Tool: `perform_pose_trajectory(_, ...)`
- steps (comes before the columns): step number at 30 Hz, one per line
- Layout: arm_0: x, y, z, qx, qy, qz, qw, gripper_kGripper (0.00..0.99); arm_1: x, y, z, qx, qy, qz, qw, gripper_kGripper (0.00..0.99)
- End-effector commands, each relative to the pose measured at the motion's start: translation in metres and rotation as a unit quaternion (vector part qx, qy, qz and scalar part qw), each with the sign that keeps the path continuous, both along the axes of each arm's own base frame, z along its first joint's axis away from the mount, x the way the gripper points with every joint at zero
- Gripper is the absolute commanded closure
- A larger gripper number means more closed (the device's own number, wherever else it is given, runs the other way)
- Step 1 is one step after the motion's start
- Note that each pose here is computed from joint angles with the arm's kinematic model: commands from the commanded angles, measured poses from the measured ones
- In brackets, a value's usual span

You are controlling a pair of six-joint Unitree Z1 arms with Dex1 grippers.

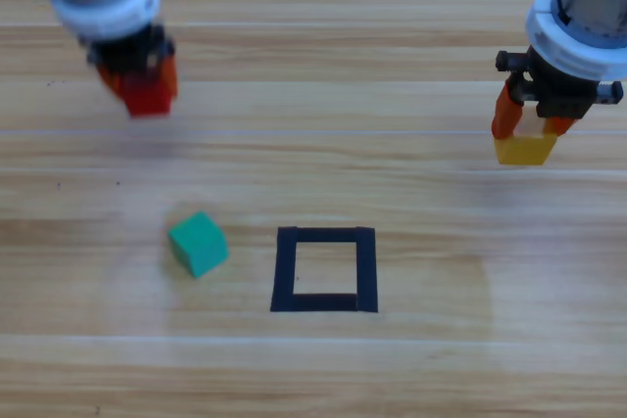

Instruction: Stack the blocks in the rectangular block: red at the bottom, yellow in the middle, green on top

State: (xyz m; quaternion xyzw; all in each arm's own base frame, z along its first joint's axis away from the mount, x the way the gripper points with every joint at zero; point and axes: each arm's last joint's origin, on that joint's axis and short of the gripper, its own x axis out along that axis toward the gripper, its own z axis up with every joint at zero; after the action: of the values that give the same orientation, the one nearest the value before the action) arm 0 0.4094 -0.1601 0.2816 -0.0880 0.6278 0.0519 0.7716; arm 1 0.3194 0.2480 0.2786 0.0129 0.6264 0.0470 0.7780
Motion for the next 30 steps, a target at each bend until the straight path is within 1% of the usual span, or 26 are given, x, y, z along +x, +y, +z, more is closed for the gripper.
perform_pose_trajectory(1,-0.036,-0.063,0.04,-0.01,-0.019,-0.13,0.991,0.99,-0.015,-0.003,0.014,0.007,-0.016,0.016,1.0,0.829)
perform_pose_trajectory(6,-0.061,-0.115,0.036,-0.027,-0.011,-0.233,0.972,0.99,-0.016,-0.004,0.014,0.008,-0.014,0.019,1.0,0.829)
perform_pose_trajectory(9,-0.076,-0.135,0.035,-0.031,-0.009,-0.256,0.966,0.99,-0.017,-0.004,0.014,0.007,-0.013,0.021,1.0,0.829)
perform_pose_trajectory(12,-0.089,-0.148,0.035,-0.03,-0.009,-0.233,0.972,0.99,-0.017,-0.004,0.014,0.007,-0.012,0.023,1.0,0.829)
perform_pose_trajectory(15,-0.093,-0.161,0.025,-0.03,0.001,-0.191,0.981,0.99,-0.018,-0.005,0.014,0.007,-0.012,0.024,1.0,0.829)
perform_pose_trajectory(17,-0.097,-0.169,0.014,-0.019,0.013,-0.144,0.989,0.99,-0.018,-0.005,0.013,0.006,-0.011,0.024,1.0,0.829)
perform_pose_trajectory(20,-0.102,-0.18,0.002,-0.008,0.018,-0.093,0.996,0.99,-0.018,-0.005,0.012,0.005,-0.01,0.026,1.0,0.829)
perform_pose_trajectory(23,-0.112,-0.191,-0.007,0.005,0.018,-0.049,0.999,0.99,-0.017,-0.004,0.01,0.004,-0.008,0.027,1.0,0.829)
perform_pose_trajectory(27,-0.127,-0.2,-0.018,0.022,0.022,-0.018,0.999,0.99,-0.017,-0.003,0.008,0.004,-0.006,0.029,1.0,0.829)
perform_pose_trajectory(30,-0.131,-0.205,-0.031,0.033,0.035,-0.024,0.999,0.99,-0.016,-0.002,0.007,0.004,-0.004,0.03,1.0,0.829)
